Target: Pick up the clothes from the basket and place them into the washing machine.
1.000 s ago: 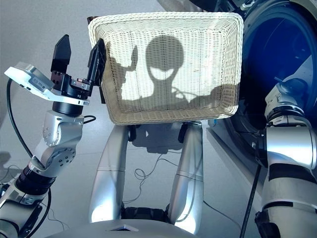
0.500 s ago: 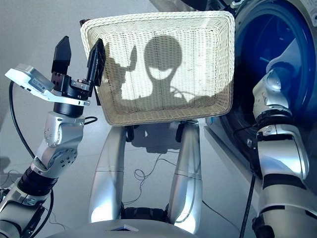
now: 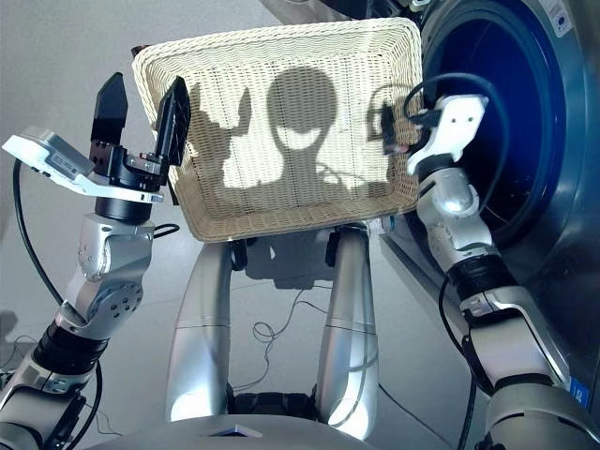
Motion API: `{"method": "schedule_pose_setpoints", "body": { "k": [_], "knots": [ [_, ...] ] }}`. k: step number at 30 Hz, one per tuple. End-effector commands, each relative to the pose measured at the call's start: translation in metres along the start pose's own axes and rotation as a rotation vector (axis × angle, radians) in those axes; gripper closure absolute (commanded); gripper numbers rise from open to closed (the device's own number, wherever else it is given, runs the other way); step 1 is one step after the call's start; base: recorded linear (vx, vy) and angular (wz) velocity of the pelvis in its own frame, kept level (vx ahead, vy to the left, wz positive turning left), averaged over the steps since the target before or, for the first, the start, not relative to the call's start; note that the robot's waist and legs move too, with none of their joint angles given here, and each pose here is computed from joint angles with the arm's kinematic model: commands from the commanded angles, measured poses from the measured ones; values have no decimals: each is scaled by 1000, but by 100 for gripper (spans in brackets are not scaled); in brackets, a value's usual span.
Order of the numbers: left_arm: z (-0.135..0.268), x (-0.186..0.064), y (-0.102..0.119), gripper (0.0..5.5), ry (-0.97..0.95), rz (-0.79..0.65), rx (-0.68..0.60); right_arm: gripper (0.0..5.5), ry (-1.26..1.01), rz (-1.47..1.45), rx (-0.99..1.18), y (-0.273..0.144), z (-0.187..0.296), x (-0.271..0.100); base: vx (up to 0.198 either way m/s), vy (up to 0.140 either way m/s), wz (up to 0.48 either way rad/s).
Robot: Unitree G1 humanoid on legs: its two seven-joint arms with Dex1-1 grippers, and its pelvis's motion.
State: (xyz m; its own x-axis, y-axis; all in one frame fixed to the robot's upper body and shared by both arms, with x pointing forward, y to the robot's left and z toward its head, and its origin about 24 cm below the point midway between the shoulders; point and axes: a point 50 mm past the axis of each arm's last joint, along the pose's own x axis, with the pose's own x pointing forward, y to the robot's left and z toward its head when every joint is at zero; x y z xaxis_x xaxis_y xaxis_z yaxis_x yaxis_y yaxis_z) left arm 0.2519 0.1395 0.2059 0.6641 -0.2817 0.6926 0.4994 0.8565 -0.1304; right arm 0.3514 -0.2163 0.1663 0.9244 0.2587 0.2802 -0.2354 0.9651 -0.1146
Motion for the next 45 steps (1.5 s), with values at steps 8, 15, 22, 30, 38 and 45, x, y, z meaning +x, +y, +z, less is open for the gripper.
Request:
{"method": "schedule_pose_setpoints", "body": {
  "k": [8, 15, 22, 30, 38, 45],
  "knots": [
    [7, -4, -1, 0, -58, -53, 34, 0, -4, 289, 65, 45, -6, -17, 0, 0, 0],
    [-27, -14, 19, 0, 75, 35, 83, 0, -12, 161, 329, 61, -41, -46, 63, -14, -18],
    [-76, -53, 43, 0, 320, 155, 133, 0, 112, 0, 241, 54, -79, -79, 141, 3, -8],
    [-128, -153, 72, 0, 735, 386, 146, 0, 521, -116, 84, 47, -155, -153, 158, -4, 17],
    [-132, -286, 81, 0, 1232, 571, 159, 0, 970, -214, 107, 50, -206, -263, 137, 24, 19],
    [-109, -393, 55, 0, 1627, 838, 111, 0, 1247, -476, 302, 64, -219, -350, 113, 38, -75]
  ]
}}
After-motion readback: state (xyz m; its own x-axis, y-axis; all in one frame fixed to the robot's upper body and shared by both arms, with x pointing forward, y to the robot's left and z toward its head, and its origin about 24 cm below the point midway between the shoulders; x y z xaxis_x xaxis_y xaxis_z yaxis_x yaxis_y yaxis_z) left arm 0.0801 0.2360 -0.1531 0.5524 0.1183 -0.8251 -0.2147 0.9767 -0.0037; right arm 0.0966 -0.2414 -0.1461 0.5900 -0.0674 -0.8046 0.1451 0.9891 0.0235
